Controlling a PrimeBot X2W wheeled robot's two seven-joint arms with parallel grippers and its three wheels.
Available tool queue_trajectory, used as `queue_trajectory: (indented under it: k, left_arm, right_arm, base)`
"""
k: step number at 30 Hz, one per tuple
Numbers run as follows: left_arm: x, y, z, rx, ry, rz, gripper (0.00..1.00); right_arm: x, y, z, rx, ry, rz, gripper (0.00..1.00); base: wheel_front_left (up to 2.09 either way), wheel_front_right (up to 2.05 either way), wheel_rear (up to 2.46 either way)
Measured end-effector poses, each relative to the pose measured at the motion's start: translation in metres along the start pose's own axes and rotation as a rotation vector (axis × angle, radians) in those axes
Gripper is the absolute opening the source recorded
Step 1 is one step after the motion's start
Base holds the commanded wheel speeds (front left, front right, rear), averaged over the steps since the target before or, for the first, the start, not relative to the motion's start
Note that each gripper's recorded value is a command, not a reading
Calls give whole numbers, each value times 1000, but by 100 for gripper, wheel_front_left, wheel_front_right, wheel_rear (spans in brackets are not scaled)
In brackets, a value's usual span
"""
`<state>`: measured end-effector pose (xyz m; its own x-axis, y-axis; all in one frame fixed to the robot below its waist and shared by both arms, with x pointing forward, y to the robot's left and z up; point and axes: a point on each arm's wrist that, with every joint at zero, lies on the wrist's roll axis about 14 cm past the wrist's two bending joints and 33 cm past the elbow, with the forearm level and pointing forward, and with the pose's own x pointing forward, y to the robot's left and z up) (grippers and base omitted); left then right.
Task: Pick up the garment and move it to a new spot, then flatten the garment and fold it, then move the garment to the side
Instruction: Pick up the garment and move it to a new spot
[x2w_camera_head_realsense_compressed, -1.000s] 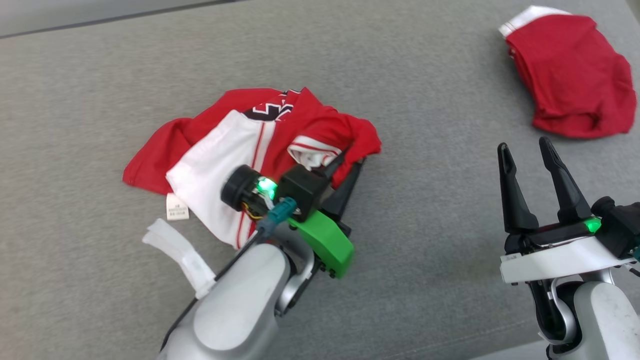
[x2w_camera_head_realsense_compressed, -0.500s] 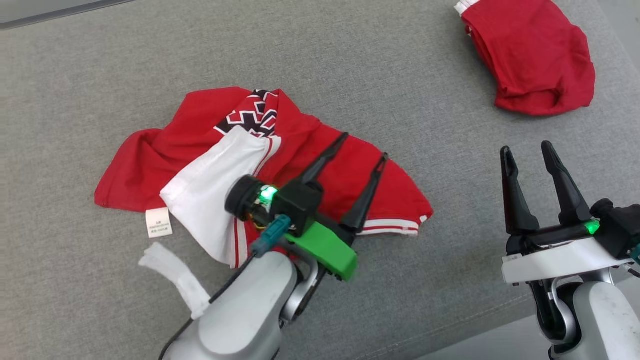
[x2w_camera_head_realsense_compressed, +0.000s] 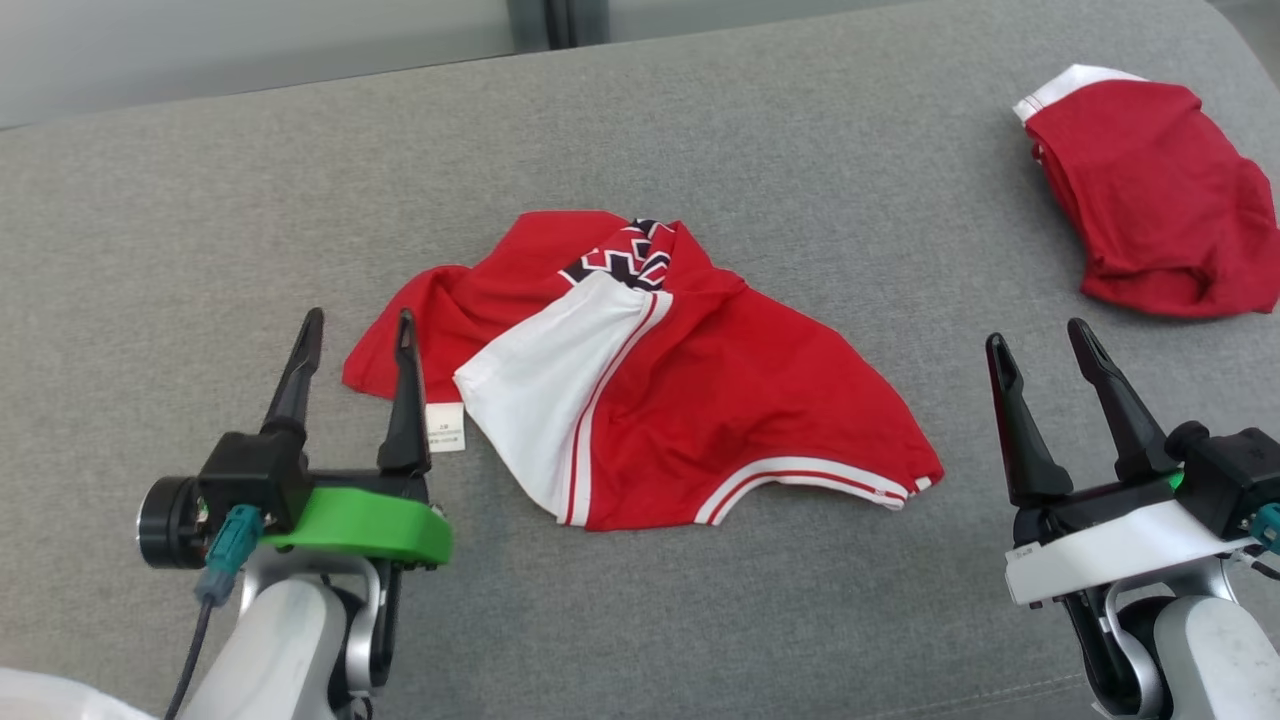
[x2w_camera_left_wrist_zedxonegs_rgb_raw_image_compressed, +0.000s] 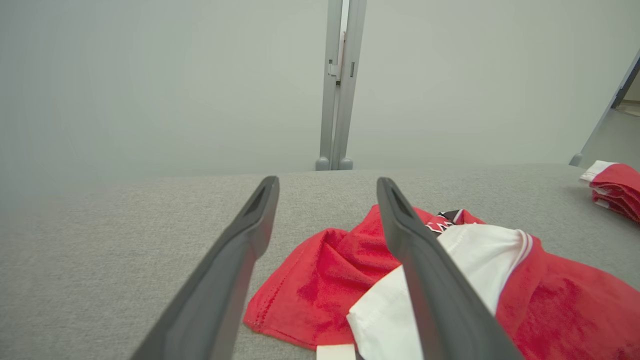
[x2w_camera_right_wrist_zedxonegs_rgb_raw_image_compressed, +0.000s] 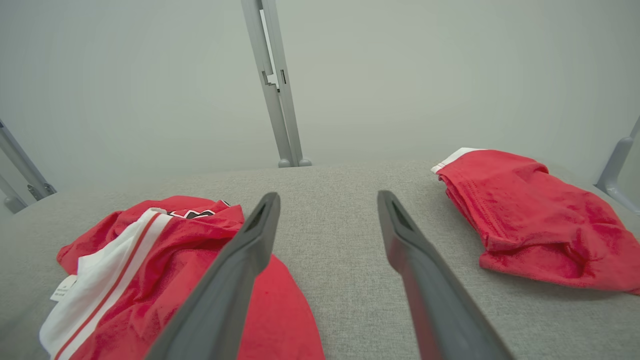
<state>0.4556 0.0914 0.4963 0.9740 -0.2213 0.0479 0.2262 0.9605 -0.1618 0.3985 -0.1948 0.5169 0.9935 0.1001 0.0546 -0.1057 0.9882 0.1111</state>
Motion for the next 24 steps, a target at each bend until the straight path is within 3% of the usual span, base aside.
queue_trajectory:
  k: [6,24]
  left_arm:
    - [-30,34,18,65,-32,84,100]
    - [-74,29,21,75,-26,99,100]
  right_arm:
    - [0,15,8,-5,-10,46,100]
    - [-31,19,18,-3,-13,33,100]
  base:
    - [0,0,0]
    - [0,0,0]
